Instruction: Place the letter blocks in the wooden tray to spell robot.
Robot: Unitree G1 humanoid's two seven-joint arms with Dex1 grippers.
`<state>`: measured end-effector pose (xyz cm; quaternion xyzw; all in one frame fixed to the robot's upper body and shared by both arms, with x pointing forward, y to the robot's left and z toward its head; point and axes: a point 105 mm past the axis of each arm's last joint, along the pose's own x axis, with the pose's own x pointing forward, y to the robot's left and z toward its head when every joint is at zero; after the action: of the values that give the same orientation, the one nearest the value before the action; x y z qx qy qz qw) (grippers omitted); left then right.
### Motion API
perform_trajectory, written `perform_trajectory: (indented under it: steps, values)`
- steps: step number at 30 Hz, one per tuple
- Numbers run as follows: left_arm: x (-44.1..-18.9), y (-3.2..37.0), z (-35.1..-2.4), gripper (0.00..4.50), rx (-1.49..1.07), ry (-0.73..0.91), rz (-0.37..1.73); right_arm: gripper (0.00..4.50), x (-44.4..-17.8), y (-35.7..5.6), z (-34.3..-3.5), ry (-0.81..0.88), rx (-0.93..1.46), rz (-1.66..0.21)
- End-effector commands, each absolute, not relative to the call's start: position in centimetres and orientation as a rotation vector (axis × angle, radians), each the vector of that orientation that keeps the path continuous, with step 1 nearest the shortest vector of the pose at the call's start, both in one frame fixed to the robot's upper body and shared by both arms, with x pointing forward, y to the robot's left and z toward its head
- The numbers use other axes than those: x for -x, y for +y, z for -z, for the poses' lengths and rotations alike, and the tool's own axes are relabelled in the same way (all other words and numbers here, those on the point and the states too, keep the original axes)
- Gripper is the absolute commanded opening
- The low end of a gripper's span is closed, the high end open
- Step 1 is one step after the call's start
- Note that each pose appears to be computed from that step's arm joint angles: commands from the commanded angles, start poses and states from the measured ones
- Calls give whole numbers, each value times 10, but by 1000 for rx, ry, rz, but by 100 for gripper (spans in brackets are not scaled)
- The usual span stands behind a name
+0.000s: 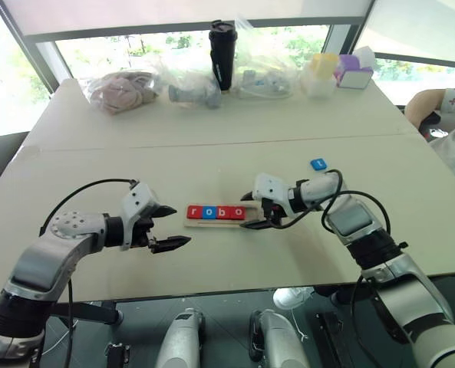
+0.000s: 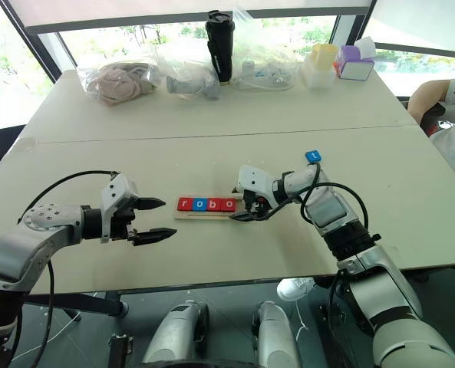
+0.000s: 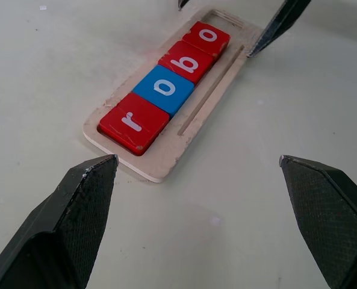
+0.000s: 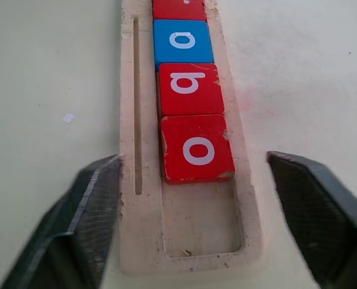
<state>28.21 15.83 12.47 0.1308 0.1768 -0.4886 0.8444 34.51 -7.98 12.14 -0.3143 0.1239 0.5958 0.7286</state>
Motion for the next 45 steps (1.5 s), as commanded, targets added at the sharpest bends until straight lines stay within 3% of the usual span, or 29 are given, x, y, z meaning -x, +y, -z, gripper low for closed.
perform_trajectory:
  steps: [1,6,9,11,16,25,32,39,40,41,45]
  values:
    - [-282,155,-132,450,-294,333,1040,402,-347,-73,-157,142,686,-1301]
    - [-282,154,-134,450,-294,328,1042,402,-358,-77,-204,2,481,-1191]
    - [-280,155,-137,450,-284,319,1039,402,-373,-106,-235,-71,274,-989]
    - [-278,154,-144,450,-256,298,1043,402,-381,-129,-241,-71,187,-841]
    - [-278,148,-155,450,-210,267,1062,402,-398,-188,-208,50,153,-469]
    - [-284,145,-151,450,-236,287,1082,402,-432,-237,-151,211,162,-104]
    - [-285,147,-149,450,-249,295,1067,402,-449,-238,-128,252,110,-68]
    - [-282,148,-145,450,-249,300,1054,402,-455,-226,-123,255,88,-100]
    - [-282,148,-144,450,-249,300,1054,351,-456,-225,-122,255,88,-102]
    - [-281,148,-144,450,-249,300,1054,329,-456,-225,-121,255,88,-104]
    - [-277,147,-142,450,-244,305,1055,121,-454,-223,-116,261,102,-111]
